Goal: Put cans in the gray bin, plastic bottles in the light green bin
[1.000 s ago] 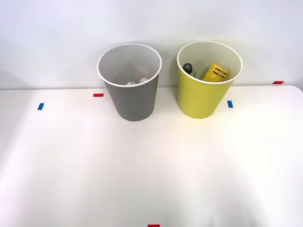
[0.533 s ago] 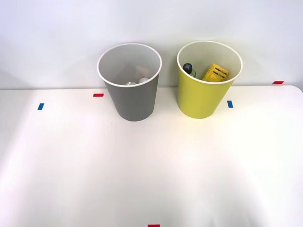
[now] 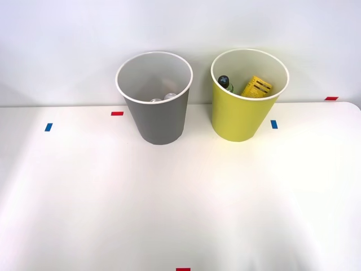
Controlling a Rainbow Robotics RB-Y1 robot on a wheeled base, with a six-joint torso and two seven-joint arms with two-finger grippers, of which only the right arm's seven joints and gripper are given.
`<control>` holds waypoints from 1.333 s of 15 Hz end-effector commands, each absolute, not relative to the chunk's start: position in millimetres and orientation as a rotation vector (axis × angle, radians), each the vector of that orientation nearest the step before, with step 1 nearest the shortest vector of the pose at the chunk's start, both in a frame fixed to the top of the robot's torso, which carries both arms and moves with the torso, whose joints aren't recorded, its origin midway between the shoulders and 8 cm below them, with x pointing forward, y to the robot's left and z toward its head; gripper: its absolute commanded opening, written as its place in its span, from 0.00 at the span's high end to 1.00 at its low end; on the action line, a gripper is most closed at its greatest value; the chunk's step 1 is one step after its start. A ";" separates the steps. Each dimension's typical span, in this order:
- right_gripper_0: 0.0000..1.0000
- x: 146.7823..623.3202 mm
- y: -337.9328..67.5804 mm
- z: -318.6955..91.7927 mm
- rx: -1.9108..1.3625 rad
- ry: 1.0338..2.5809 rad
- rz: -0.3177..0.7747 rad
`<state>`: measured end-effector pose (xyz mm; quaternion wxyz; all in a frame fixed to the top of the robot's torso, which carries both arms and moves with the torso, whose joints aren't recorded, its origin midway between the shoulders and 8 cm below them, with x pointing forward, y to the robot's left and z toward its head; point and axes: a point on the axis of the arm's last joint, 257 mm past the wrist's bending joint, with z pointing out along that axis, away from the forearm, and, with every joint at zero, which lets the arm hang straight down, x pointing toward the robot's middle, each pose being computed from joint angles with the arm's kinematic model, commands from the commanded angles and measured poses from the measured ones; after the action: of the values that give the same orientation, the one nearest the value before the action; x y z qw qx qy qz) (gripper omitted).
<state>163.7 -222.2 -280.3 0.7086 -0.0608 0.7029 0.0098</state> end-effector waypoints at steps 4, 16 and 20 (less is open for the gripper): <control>0.00 163.7 -222.2 -280.3 -0.135 1.560 0.022; 0.00 163.7 -222.2 -280.3 -0.135 1.560 0.022; 0.00 163.7 -222.2 -280.3 -0.135 1.560 0.022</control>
<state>163.7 -222.2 -280.3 0.7086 -0.0608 0.7029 0.0098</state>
